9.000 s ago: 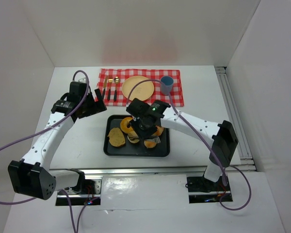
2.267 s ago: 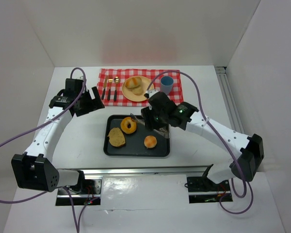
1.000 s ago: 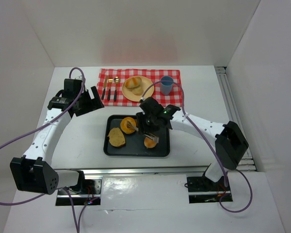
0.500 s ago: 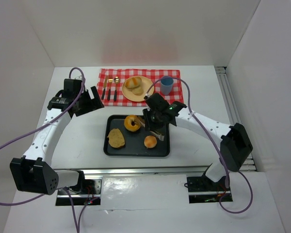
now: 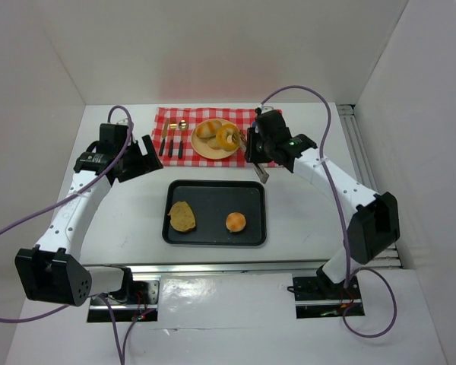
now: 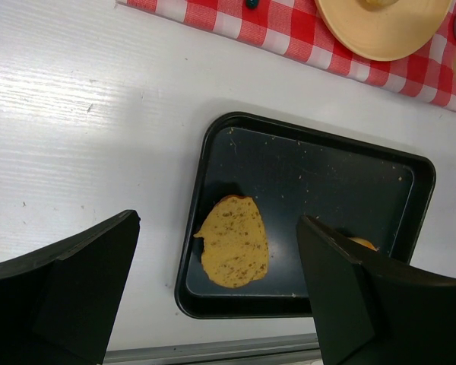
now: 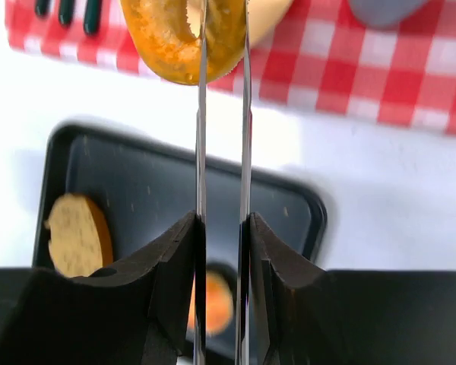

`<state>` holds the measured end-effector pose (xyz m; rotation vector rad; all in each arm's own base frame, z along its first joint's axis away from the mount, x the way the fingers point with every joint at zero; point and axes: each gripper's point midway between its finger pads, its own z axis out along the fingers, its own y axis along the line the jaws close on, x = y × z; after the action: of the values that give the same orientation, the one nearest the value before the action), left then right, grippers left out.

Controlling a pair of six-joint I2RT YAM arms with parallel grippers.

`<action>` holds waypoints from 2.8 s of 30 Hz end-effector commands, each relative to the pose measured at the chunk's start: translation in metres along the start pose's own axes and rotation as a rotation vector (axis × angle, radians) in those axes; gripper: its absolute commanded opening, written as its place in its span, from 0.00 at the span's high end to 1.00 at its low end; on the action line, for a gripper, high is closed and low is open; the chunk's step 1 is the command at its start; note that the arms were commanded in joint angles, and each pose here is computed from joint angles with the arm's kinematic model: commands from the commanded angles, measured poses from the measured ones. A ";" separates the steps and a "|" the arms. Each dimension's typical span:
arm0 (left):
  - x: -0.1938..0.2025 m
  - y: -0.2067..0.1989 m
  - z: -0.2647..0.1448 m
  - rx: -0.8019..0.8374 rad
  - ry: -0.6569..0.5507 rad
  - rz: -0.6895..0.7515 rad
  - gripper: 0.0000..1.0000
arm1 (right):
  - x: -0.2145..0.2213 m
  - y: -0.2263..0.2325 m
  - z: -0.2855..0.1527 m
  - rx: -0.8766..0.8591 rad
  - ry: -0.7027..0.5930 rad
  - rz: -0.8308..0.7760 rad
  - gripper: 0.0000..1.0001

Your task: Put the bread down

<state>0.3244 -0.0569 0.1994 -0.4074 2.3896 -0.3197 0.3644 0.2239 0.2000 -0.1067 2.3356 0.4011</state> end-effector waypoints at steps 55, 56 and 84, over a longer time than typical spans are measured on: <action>-0.009 -0.011 0.003 0.053 -0.003 0.014 0.03 | -0.077 -0.020 -0.007 0.042 -0.239 0.117 0.38; -0.009 -0.011 0.003 0.053 -0.004 0.014 0.03 | -0.077 -0.029 -0.013 0.085 -0.254 0.121 0.38; -0.027 -0.018 -0.011 0.056 -0.025 0.052 0.03 | -0.052 -0.274 0.081 0.705 -0.329 0.349 0.00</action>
<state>0.3358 -0.0635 0.2169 -0.3541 2.3820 -0.3565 0.4766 -0.0110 0.0613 0.6059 2.1773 -0.3062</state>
